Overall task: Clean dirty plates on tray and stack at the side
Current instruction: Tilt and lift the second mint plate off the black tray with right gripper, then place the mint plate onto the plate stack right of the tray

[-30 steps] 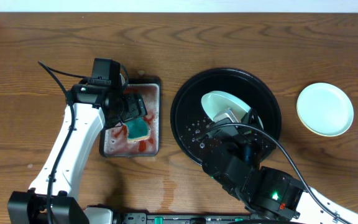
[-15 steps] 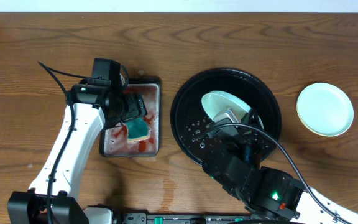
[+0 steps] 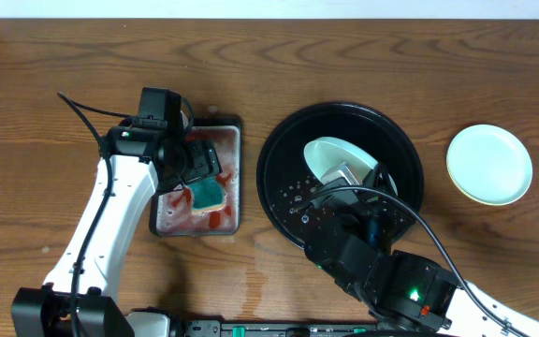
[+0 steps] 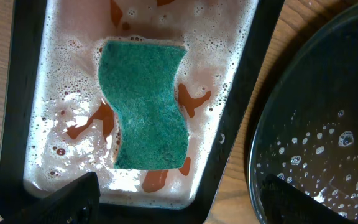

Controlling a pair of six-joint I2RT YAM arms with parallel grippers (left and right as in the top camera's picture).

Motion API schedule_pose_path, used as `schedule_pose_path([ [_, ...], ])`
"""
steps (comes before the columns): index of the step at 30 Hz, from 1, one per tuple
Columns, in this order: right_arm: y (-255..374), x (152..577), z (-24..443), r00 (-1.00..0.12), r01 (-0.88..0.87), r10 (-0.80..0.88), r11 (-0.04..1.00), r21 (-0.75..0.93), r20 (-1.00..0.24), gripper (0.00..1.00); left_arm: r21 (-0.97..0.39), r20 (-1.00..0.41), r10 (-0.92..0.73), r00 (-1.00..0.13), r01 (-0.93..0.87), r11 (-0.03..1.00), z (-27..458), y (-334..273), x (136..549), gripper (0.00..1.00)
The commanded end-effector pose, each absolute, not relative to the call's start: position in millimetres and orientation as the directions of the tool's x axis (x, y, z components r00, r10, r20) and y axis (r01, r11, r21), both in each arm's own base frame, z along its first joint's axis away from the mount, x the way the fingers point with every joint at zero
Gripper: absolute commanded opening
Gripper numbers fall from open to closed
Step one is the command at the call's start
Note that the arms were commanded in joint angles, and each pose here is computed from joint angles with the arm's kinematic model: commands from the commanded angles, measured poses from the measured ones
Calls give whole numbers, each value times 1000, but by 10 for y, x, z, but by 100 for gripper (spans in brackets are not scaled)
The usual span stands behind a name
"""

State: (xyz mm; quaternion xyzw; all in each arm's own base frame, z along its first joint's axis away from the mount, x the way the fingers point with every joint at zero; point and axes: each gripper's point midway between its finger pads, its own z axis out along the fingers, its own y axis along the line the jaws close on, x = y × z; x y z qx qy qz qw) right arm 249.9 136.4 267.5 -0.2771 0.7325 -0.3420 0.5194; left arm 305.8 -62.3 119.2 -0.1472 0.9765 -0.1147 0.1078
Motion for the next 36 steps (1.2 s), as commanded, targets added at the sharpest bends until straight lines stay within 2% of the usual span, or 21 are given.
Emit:
schedule_pose_path([
  [1, 1304, 2506, 2805, -310, 22, -690, 682, -731, -654, 1, -261, -183, -309, -933, -257, 931, 1220, -624, 3073, 83],
  [4, 1179, 2582, 2668, -364, 53, -547, 796, -603, -754, 1, -261, -183, -309, -933, -257, 931, 1220, -624, 3073, 83],
  [7, 962, 2720, 2364, -488, 70, -339, 903, -423, -804, 1, -261, -183, -309, -933, -257, 931, 1220, -624, 3073, 83],
  [10, 680, 2874, 2095, -611, 96, -153, 960, -265, -777, 1, -261, -183, -309, -933, -257, 931, 1220, -624, 3073, 83],
  [14, 239, 2995, 1852, -705, 172, 95, 984, -39, -703, 1, -261, -182, -309, -933, -257, 931, 1220, -624, 3072, 83],
  [16, -52, 3019, 1761, -720, 235, 255, 965, 119, -646, 1, -261, -183, -309, -933, -257, 931, 1220, -624, 3073, 83],
  [19, -541, 3026, 1702, -667, 368, 453, 891, 266, -592, 1, -261, -183, -309, -933, -257, 931, 1220, -624, 3073, 83],
  [23, -1298, 2984, 1596, -478, 588, 710, 696, 412, -518, 1, -261, -183, -309, -933, -257, 931, 1220, -624, 3073, 83],
  [24, -1573, 2926, 1514, -399, 662, 774, 614, 429, -492, 1, -261, -182, -309, -933, -257, 931, 1220, -624, 3072, 83],
  [26, -1896, 2844, 1365, -310, 735, 834, 515, 441, -457, 1, -261, -183, -309, -933, -257, 931, 1220, -624, 3073, 83],
  [29, -2161, 2771, 1123, -238, 794, 884, 415, 444, -401, 1, -261, -183, -309, -933, -257, 931, 1220, -624, 3073, 83],
  [34, -2206, 2870, 836, -262, 791, 901, 406, 458, -346, 1, -261, -182, -309, -933, -257, 931, 1220, -624, 3072, 83],
  [35, -2153, 2935, 848, -291, 758, 893, 434, 487, -343, 10, -261, -183, -309, -933, -257, 931, 1220, -624, 3073, 83],
  [36, -2049, 3051, 916, -328, 692, 883, 467, 551, -336, 35, -261, -183, -309, -933, -257, 931, 1220, -624, 3073, 83],
])
